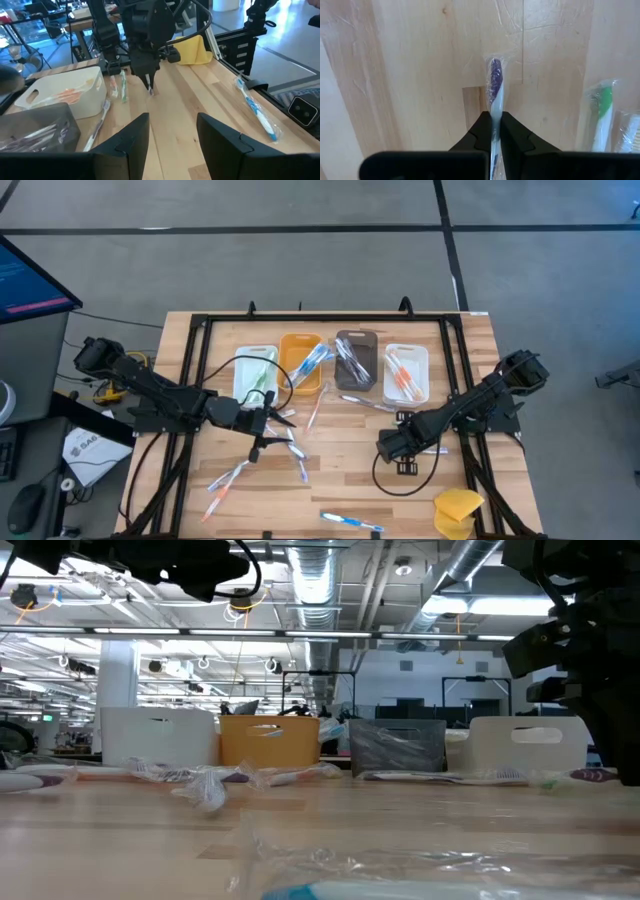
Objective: Pick & Place Toothbrushes
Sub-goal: Put the purple toothbrush into the black transparent bin
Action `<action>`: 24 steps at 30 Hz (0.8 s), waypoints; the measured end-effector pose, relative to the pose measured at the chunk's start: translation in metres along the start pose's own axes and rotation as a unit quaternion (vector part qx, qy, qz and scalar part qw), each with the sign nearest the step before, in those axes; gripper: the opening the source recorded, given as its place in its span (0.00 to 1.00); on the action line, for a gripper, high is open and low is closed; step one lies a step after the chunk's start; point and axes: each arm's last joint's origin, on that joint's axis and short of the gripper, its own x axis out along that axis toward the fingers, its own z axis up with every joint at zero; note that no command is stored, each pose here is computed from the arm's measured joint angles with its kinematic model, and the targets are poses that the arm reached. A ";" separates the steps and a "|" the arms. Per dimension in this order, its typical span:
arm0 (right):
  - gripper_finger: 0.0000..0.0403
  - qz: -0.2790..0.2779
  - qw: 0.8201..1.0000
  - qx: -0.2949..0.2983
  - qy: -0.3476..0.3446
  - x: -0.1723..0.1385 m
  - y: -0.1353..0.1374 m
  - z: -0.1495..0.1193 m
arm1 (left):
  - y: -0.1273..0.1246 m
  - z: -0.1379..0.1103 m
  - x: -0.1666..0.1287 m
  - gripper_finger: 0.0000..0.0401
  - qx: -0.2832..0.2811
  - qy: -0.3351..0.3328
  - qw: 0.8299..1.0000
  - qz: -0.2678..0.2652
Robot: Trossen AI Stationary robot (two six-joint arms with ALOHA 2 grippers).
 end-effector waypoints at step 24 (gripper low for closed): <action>0.02 -0.042 0.986 -0.099 -0.124 -0.075 -0.002 0.058 | 0.000 0.000 0.000 0.39 0.001 -0.002 1.000 0.000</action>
